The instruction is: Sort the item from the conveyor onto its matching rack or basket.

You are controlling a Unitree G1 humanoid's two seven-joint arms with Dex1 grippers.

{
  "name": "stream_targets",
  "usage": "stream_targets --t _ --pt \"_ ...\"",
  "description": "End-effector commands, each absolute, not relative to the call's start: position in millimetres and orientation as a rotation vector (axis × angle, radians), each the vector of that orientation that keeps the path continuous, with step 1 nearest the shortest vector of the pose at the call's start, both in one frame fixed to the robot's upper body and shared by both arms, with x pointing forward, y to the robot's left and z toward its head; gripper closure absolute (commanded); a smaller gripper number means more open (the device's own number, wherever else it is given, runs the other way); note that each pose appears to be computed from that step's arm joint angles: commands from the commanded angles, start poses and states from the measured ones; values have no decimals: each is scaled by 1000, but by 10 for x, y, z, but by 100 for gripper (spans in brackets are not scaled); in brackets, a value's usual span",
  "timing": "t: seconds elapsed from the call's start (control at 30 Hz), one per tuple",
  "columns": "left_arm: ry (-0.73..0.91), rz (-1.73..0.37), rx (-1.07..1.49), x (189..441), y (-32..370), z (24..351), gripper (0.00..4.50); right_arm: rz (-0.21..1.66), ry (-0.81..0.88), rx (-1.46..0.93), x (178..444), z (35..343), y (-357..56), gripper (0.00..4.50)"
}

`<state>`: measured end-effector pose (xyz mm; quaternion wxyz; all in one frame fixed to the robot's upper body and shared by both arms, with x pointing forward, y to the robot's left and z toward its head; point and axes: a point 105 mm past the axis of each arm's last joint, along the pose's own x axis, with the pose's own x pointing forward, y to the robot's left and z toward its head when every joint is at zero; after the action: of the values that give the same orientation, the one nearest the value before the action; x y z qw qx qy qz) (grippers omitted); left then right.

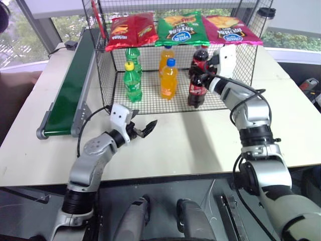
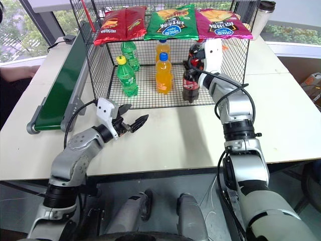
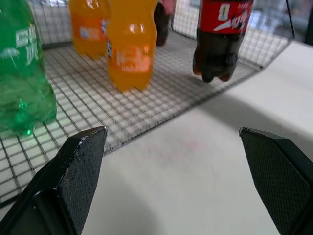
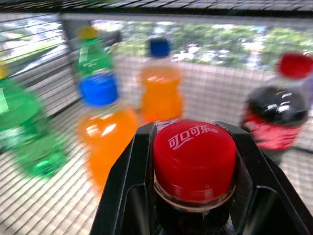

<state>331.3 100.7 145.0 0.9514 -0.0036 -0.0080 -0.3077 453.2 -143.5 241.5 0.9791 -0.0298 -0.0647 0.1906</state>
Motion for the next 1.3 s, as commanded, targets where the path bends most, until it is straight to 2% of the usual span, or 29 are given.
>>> stream_targets --t 0.03,0.63,0.83,0.87,1.1,1.3 --pt "-74 -601 7 3273 1013 1557 1 355 -257 -67 4572 2708 -1457 332" --pt "-42 -623 58 3201 1017 1492 1 277 -295 -20 4763 2628 -1542 332" --pt "-39 -621 61 3196 1022 1480 0 286 -299 -24 4762 2624 -1530 41" --pt "-39 -621 61 3194 1022 1477 0 288 -300 -25 4760 2623 -1529 13" --pt "-29 -625 57 3185 1017 1440 0 325 -317 -45 4709 2688 -1538 13" --pt "-29 -629 55 3192 1011 1428 0 361 -310 -70 4550 2667 -1646 13"
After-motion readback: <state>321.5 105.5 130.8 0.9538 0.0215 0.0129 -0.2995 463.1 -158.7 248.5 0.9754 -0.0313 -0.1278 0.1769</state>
